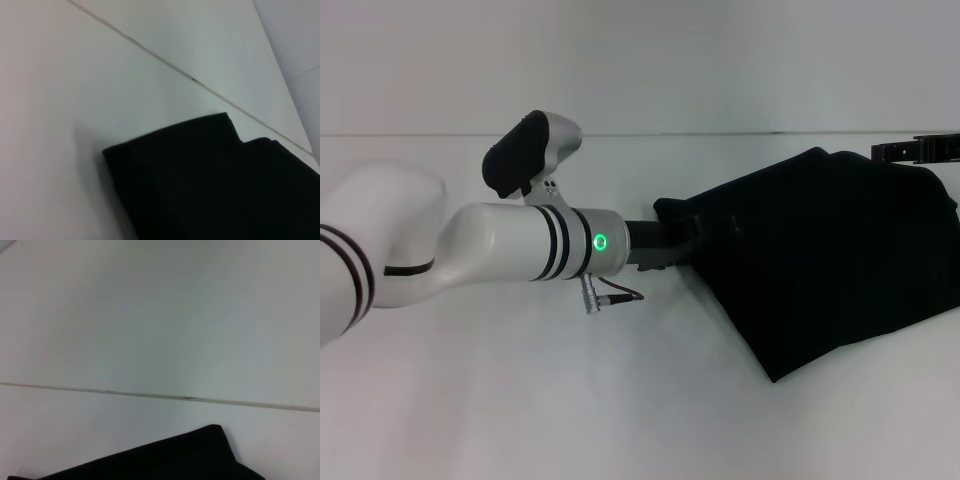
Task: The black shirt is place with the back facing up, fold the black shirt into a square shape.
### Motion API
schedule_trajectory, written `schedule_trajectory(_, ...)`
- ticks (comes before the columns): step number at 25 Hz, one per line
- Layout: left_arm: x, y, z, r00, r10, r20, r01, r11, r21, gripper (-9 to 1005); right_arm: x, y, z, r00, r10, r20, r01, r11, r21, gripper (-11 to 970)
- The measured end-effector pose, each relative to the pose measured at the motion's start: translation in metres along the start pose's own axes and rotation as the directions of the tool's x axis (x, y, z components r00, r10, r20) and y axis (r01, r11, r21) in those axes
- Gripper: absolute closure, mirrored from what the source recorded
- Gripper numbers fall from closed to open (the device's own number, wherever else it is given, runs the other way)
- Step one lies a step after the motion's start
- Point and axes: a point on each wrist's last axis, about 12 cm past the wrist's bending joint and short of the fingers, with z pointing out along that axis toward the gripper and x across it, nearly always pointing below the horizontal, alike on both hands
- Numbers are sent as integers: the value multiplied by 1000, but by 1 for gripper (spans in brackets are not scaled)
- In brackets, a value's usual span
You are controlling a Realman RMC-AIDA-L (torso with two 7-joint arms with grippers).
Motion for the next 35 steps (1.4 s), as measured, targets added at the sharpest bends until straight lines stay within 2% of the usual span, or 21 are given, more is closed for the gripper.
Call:
schedule_trajectory(7, 1, -1, 1, 1000, 2, -4, -2, 1000, 2, 47, 0, 0, 0, 1000, 0, 1, 0, 1000, -1, 183)
schedule_trajectory(13, 1, -2, 1, 996, 92, -5, -92, 996, 7, 144, -2, 1, 1, 1000, -3, 3, 3, 1000, -1, 183)
schedule_trajectory(18, 1, -2, 1, 993, 116, -3, -116, 993, 7, 332, -2, 2, 1, 1000, -4, 3, 4, 1000, -3, 182)
schedule_trajectory(24, 1, -2, 1, 991, 134, -2, -134, 991, 7, 457, -1, 0, 0, 1000, 2, 4, -2, 1000, 1, 183)
schedule_trajectory(29, -2, 8, -7, 993, 115, 15, -115, 993, 7, 562, 4, -11, -8, 1000, 18, -17, -18, 1000, 6, 183)
schedule_trajectory(34, -10, 22, -27, 991, 105, 78, -108, 993, 39, 809, 13, -27, -22, 998, 61, -31, -61, 998, 1, 182)
schedule_trajectory(35, -10, 23, -29, 991, 103, 80, -107, 993, 44, 791, 15, -31, -27, 997, 71, -33, -71, 997, 0, 183)
